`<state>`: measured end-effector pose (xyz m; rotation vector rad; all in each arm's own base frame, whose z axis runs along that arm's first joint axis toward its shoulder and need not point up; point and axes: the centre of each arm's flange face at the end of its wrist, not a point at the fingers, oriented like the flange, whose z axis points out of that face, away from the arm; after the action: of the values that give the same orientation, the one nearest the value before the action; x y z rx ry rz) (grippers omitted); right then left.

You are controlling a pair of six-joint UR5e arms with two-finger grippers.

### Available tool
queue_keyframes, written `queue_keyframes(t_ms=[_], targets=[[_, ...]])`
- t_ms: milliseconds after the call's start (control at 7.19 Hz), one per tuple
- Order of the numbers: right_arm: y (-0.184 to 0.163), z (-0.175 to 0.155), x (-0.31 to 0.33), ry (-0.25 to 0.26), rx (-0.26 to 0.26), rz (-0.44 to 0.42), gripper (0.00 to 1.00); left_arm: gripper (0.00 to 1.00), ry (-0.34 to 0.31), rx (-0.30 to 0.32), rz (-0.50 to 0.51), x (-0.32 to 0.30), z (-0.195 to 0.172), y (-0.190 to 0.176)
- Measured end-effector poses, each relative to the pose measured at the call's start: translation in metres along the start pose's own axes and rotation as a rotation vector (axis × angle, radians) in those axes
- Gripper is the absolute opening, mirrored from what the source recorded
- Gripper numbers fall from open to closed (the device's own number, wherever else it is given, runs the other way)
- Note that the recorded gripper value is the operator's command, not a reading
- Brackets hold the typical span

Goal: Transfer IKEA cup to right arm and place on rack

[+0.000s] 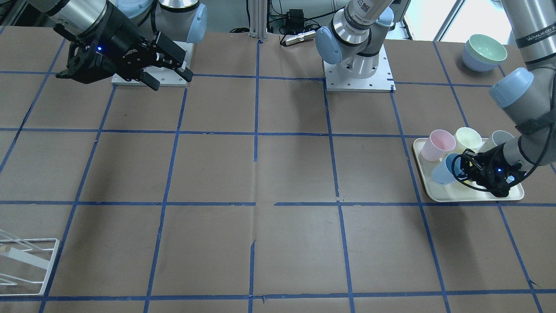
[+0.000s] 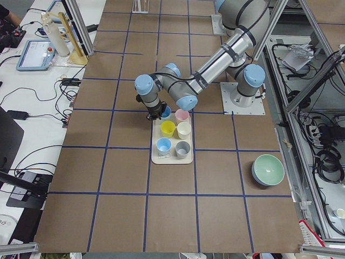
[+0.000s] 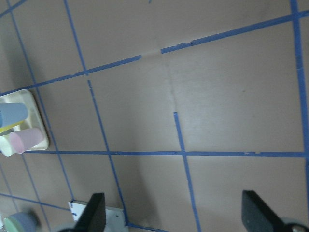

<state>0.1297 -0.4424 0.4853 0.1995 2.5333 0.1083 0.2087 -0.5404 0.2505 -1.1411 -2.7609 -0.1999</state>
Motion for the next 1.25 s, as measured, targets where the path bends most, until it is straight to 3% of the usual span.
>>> queue_keyframes(t_ms=[278,556,834,1252], targets=[[-0.001,-0.003,-0.019,-0.257,0.009,-0.094,1.0,0.0,0.052,0.069,-0.078,0.009,-0.038,-0.007],[-0.001,-0.006,-0.033,-0.468,0.019,-0.136,1.0,0.0,0.158,0.17,-0.156,0.031,-0.068,-0.019],[-0.004,0.004,-0.023,-0.601,0.002,-0.16,1.0,0.0,0.365,0.324,-0.258,0.072,-0.088,-0.035],[-0.005,0.023,0.01,-0.758,-0.053,-0.013,1.0,0.0,0.68,0.513,-0.353,0.153,-0.121,-0.081]])
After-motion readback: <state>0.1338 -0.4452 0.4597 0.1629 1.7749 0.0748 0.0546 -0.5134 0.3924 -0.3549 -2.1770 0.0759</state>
